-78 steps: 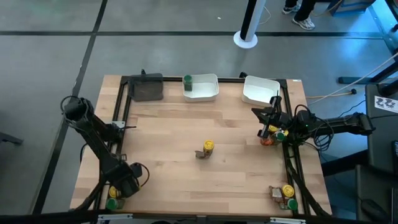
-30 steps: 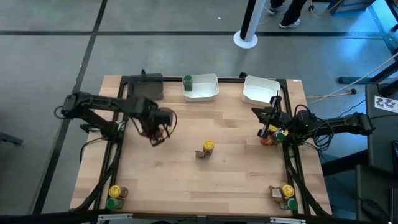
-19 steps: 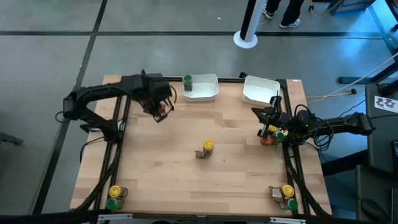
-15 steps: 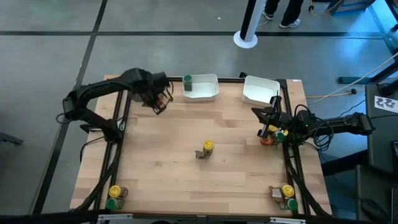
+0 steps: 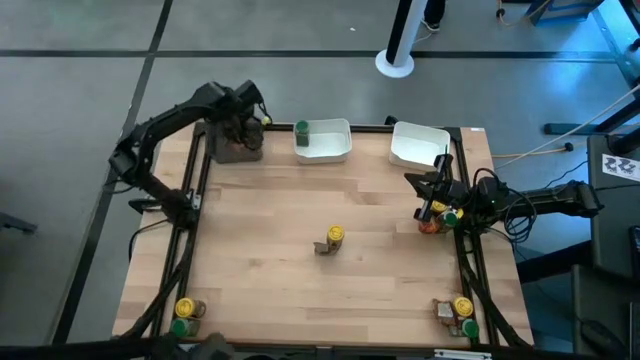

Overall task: Sort spices by type
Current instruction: Put the bottom left brown seasoning bag into the black bin

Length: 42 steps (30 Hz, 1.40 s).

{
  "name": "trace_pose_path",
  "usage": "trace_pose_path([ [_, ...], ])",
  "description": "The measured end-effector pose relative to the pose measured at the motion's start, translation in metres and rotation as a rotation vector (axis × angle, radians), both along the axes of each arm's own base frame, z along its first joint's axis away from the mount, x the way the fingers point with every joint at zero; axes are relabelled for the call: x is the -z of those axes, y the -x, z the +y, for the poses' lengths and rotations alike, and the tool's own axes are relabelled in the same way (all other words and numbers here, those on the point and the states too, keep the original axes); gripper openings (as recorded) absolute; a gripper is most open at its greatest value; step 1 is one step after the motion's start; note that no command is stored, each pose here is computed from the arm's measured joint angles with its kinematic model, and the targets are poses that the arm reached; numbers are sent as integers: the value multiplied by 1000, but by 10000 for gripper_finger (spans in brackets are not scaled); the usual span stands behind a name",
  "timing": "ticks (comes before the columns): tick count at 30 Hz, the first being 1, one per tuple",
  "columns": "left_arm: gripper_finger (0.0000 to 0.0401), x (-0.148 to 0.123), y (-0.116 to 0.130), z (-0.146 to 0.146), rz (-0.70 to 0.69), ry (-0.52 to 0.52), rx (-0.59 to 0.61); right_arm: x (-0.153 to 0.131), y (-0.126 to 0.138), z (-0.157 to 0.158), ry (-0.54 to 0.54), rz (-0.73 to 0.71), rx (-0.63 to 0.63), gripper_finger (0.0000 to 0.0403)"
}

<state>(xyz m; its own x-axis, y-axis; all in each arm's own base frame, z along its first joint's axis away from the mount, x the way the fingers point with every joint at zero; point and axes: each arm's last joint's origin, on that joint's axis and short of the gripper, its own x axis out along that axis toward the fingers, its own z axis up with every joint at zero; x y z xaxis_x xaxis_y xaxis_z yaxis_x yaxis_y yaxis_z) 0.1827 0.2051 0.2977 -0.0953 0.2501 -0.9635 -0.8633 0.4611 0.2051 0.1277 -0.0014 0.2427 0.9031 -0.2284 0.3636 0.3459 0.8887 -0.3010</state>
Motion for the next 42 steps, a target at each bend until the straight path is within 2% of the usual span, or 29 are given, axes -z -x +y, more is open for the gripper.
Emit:
trace_pose_path([
  [6,13,5,3,33,66,3,-85,0,0,-1,-2,3,28,14],
  [12,13,32,-7,49,84,115,-94,0,0,-1,-2,4,30,14],
  [18,13,56,-17,58,102,179,-84,0,0,-1,-2,6,30,14],
  [24,13,68,-27,66,4,191,-83,0,0,-1,-2,7,30,14],
  [29,13,80,-29,69,22,235,-76,1,0,-1,-1,14,30,14],
  [35,13,85,-34,70,-14,260,-47,1,0,-1,-1,17,30,14],
  [42,15,85,-39,71,-42,236,-49,1,0,-1,-1,16,30,14],
])
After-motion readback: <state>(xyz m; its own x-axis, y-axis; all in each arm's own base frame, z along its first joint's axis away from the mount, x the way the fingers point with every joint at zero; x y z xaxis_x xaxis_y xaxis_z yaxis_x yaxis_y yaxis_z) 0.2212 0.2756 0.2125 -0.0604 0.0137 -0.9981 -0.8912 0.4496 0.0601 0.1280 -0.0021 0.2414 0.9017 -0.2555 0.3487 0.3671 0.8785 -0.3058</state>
